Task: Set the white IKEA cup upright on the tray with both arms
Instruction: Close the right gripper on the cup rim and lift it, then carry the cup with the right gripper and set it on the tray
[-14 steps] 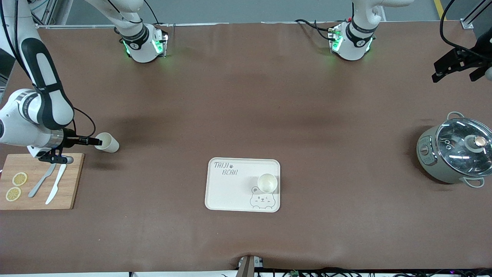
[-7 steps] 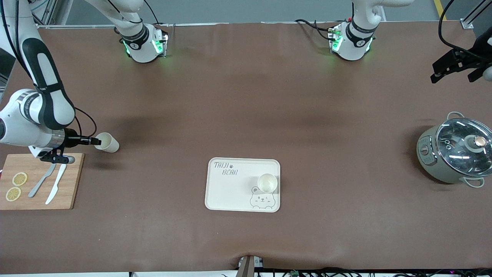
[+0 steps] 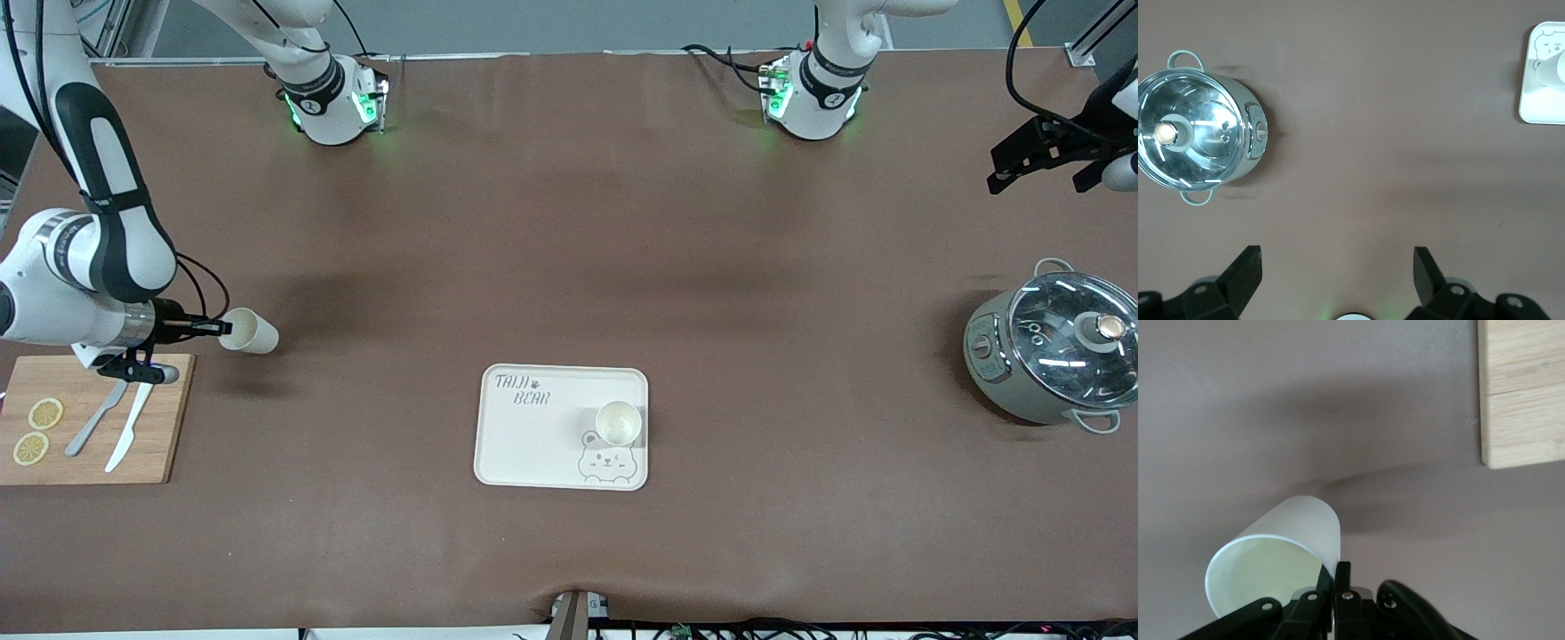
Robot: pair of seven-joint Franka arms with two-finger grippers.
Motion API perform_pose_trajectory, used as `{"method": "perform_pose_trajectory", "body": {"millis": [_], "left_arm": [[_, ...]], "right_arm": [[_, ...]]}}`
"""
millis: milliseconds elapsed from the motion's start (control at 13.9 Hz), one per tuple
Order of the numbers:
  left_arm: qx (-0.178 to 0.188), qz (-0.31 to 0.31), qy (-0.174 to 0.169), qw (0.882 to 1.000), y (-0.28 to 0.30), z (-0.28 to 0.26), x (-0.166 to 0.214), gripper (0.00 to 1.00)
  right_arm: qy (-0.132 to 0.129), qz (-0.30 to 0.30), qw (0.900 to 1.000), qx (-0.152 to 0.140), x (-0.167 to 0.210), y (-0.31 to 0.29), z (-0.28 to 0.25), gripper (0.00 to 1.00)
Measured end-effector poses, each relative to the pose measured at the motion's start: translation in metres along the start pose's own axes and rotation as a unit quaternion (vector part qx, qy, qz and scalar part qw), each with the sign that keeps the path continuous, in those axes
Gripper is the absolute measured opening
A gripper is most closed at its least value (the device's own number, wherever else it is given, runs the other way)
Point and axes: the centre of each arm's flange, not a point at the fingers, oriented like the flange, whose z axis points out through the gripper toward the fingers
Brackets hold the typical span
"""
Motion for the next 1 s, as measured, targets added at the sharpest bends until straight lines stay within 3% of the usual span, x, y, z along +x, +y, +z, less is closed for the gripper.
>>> {"method": "perform_pose_trajectory", "body": {"millis": [143,502,1004], "left_arm": [[0.0,0.0,0.004,1.0,0.001,-0.002,0.001,1.0],[0.0,0.001,0.007,1.0,0.001,-0.004,0.001,1.0],[0.002,0.009,0.017,1.0,0.011,-0.013,0.001,1.0]], "right_arm": [[0.012,0.017,1.0,-0.001,0.007,-0.028,-0.025,0.02],[0.029,0.083,0.995,0.041,0.016,-0.133,-0.04,0.02],[0.046,0.169,0.983,0.047,0.033,-0.261,-0.03,0.02]]}}
